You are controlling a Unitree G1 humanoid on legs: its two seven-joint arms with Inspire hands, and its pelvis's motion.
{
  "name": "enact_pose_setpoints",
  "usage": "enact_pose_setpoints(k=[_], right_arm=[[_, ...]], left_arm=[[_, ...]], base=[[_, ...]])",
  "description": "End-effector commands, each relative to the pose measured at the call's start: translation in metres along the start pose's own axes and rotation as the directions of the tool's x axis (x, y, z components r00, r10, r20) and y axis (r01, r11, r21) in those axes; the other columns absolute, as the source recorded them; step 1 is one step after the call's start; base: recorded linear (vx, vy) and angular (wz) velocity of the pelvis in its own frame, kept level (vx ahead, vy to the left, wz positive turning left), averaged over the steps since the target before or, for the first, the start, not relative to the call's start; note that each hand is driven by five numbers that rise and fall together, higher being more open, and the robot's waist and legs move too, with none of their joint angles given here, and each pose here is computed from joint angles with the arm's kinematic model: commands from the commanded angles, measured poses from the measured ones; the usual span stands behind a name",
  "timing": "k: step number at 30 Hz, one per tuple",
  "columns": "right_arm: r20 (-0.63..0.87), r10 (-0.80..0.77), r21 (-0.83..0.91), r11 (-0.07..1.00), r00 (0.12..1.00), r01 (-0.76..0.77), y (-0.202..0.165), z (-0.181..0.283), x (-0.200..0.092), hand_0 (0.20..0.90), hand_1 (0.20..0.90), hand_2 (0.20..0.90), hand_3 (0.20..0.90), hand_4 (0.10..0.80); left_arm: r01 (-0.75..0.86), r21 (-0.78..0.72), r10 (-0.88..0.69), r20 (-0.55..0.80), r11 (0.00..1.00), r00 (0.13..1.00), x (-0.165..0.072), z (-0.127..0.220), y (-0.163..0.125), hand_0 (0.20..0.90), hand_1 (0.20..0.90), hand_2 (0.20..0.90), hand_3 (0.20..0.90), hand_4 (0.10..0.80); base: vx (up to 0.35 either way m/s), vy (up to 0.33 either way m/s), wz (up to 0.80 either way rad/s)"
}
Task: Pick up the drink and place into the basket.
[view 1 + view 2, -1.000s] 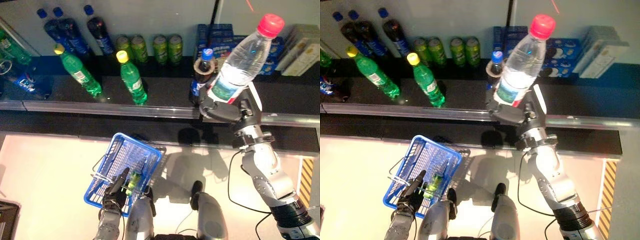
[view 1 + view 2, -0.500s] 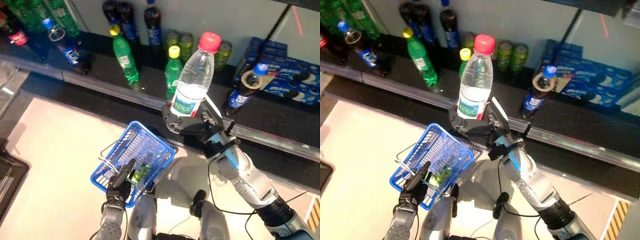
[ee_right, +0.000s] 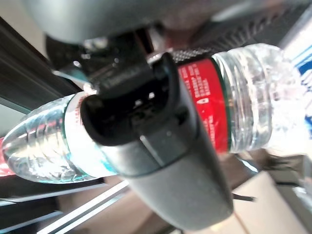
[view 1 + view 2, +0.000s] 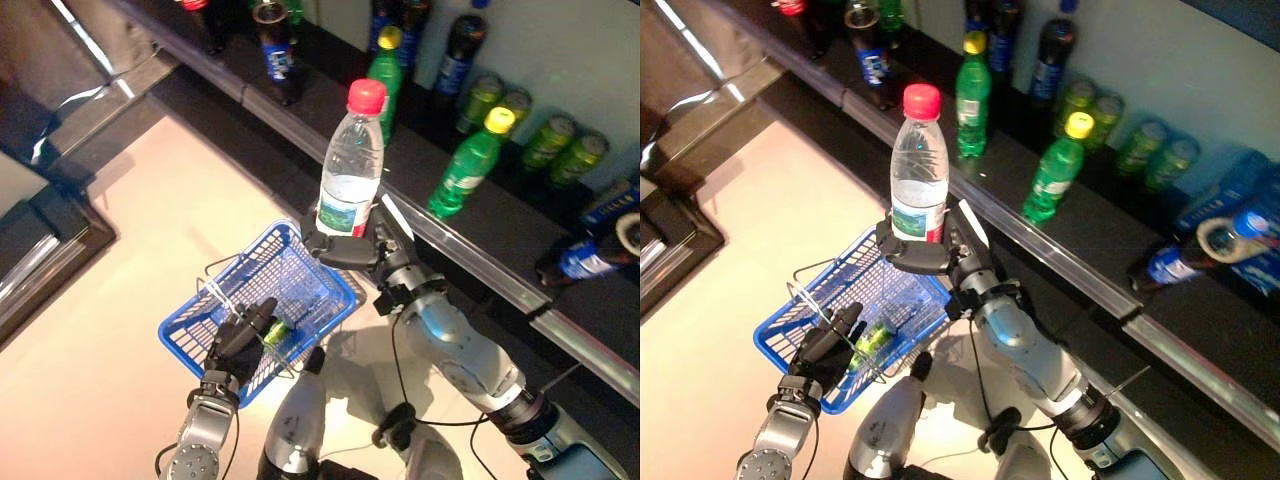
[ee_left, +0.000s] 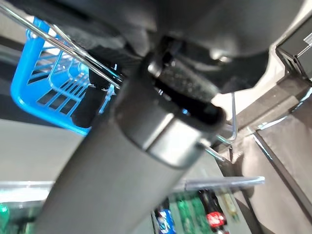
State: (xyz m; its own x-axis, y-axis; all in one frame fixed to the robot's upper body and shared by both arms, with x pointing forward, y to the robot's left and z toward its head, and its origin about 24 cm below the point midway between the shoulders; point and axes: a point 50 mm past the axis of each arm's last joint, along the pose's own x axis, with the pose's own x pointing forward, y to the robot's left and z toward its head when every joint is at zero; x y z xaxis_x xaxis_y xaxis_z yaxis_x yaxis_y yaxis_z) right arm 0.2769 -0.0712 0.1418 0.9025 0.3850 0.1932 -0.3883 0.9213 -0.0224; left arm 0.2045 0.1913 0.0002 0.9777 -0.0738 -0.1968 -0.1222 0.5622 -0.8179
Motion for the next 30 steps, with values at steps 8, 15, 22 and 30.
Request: enact_pose_setpoints(k=[8, 15, 22, 30], right_arm=[[0.312, 0.039, 0.013, 0.999, 0.949, -0.046, 0.045, 0.063, 0.033, 0.3, 0.3, 0.3, 0.2, 0.1], [0.171, -0.012, 0.016, 1.0, 0.985, 0.009, 0.05, 0.025, 0.045, 0.3, 0.3, 0.3, 0.2, 0.1], [-0.012, -0.115, 0.03, 0.993, 0.993, 0.115, 0.043, -0.023, 0.052, 0.3, 0.3, 0.3, 0.2, 0.1], [-0.185, -0.169, 0.053, 0.982, 0.968, 0.181, 0.032, -0.066, 0.045, 0.3, 0.3, 0.3, 0.2, 0.1]], left_arm=[[0.842, 0.127, -0.85, 0.025, 0.525, 0.526, -0.025, 0.042, -0.148, 0.3, 0.3, 0.3, 0.2, 0.1], [0.916, 0.142, -0.921, -0.051, 0.376, 0.386, -0.033, 0.044, -0.163, 0.3, 0.3, 0.3, 0.2, 0.1], [0.942, 0.141, -0.945, -0.079, 0.304, 0.317, -0.035, 0.049, -0.164, 0.3, 0.3, 0.3, 0.2, 0.1], [0.966, 0.12, -0.965, -0.101, 0.23, 0.242, -0.038, 0.053, -0.165, 0.3, 0.3, 0.3, 0.2, 0.1]], base=[[0.062, -0.038, 0.25], [0.082, -0.028, 0.17], [0.086, -0.04, 0.15], [0.016, -0.013, 0.04]])
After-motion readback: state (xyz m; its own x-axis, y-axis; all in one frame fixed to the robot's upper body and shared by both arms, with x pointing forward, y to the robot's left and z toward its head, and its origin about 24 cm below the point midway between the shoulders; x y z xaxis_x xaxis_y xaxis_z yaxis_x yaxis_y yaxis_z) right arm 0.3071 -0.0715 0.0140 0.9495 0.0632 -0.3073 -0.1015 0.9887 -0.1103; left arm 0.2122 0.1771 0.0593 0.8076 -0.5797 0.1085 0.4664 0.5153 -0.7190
